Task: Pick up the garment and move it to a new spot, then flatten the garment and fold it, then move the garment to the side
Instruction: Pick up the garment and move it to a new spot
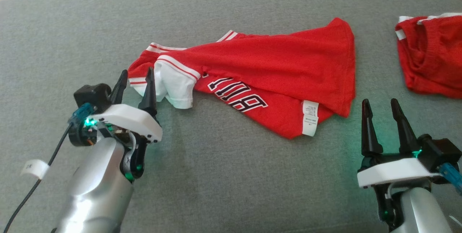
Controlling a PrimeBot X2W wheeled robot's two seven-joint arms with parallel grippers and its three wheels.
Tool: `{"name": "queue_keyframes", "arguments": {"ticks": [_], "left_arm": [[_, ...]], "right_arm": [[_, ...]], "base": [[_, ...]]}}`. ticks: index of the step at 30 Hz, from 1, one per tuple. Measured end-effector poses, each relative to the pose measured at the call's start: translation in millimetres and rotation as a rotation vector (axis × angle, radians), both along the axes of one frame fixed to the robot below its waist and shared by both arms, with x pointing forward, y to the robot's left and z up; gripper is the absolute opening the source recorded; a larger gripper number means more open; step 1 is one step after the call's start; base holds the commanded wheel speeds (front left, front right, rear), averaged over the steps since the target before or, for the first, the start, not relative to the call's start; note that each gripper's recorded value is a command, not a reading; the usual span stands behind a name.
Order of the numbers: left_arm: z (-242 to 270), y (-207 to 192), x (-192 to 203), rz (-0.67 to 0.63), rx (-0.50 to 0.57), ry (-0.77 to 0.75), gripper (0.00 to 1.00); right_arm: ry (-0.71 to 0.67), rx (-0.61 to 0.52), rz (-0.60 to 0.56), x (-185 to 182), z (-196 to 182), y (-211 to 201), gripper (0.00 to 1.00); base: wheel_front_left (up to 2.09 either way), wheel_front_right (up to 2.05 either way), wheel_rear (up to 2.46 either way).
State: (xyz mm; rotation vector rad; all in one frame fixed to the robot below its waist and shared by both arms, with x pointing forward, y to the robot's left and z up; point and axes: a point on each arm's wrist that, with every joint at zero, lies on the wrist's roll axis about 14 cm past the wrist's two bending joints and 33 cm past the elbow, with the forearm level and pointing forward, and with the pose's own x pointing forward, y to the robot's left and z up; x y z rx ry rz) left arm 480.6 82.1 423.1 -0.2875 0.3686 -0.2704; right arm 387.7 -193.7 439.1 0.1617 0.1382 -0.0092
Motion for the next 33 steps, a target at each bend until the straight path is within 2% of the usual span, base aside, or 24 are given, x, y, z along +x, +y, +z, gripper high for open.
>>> {"name": "queue_keyframes", "arguments": {"ticks": [10, 17, 21, 33], "left_arm": [[26.6, 11.1, -16.6, 0.053, -0.079, -0.105, 1.00], [35.6, 25.1, -59.2, 0.100, -0.092, -0.156, 1.00], [37.6, 31.5, -86.9, 0.130, -0.102, -0.168, 1.00], [40.8, 57.2, -145.0, 0.206, 0.008, -0.215, 1.00]], "right_arm": [[-0.046, -0.032, 0.022, 5.6, 18.0, 4.2, 1.00], [-0.105, -0.044, 0.040, 0.1, 41.1, 9.4, 1.00], [-0.089, -0.049, 0.050, -13.8, 39.7, 11.8, 1.00], [-0.110, -0.033, 0.124, -32.8, 47.5, 36.0, 1.00]], "base": [[0.00, 0.00, 0.00], [0.00, 0.00, 0.00], [0.00, 0.00, 0.00], [0.00, 0.00, 0.00]]}}
